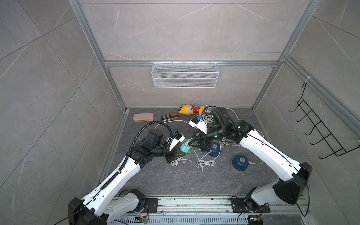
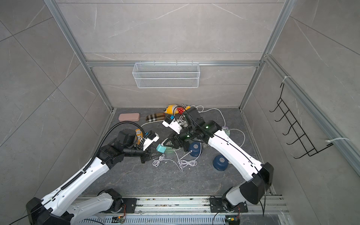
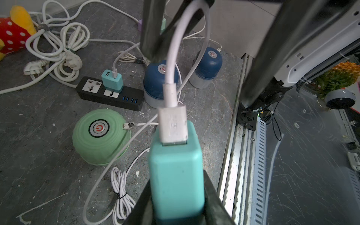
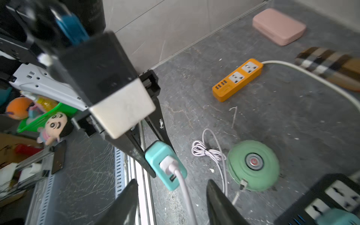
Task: Charge the cordless meat grinders
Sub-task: Pick up the plug from the center of the board.
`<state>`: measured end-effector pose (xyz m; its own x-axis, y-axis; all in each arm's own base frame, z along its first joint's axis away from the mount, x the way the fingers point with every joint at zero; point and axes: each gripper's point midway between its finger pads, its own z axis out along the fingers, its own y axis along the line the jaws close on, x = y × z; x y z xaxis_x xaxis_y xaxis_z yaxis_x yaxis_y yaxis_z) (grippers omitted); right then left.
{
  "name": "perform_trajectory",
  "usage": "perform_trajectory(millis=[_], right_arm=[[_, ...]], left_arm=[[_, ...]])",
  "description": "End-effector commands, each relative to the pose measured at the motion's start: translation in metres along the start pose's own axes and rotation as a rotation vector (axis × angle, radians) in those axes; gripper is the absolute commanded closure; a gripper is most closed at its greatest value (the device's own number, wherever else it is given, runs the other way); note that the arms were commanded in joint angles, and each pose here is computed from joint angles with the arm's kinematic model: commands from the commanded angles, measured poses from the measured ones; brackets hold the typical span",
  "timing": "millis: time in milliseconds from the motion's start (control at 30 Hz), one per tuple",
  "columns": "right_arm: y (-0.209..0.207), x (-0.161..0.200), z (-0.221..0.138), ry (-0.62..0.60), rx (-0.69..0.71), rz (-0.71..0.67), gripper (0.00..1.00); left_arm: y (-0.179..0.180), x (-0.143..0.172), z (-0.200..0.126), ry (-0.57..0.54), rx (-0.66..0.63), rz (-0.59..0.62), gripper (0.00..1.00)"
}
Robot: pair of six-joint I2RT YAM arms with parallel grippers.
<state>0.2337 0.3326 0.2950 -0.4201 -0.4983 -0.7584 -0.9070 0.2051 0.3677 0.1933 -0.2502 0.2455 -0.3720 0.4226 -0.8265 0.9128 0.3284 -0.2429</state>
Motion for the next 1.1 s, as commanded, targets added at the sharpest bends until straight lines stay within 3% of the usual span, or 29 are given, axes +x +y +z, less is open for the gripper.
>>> perform_trajectory(millis=[0,367,600,867,1067], right_arm=[[0.024,-0.011,-0.003,-0.027,-0.146,-0.050,0.43],[0.029,0.009,0.016,0.073,-0.318,0.030,0.46],[0.023,0.010,0.024,0.082,-0.333,0.047,0.47],[-0.001,0.011,0.031,0.086,-0.237,0.063,0.46],[0.011,0.009,0.027,0.081,-0.306,0.061,0.51]], left_arm=[[-0.011,-0.019,-0.007,-0.048,0.075,0.051,1.00],[-0.010,-0.031,-0.011,-0.083,0.148,0.040,1.00],[-0.015,-0.037,-0.014,-0.092,0.192,0.033,1.00],[-0.020,-0.035,-0.016,-0.082,0.221,0.014,1.00],[-0.020,-0.034,-0.017,-0.075,0.221,0.012,1.00]])
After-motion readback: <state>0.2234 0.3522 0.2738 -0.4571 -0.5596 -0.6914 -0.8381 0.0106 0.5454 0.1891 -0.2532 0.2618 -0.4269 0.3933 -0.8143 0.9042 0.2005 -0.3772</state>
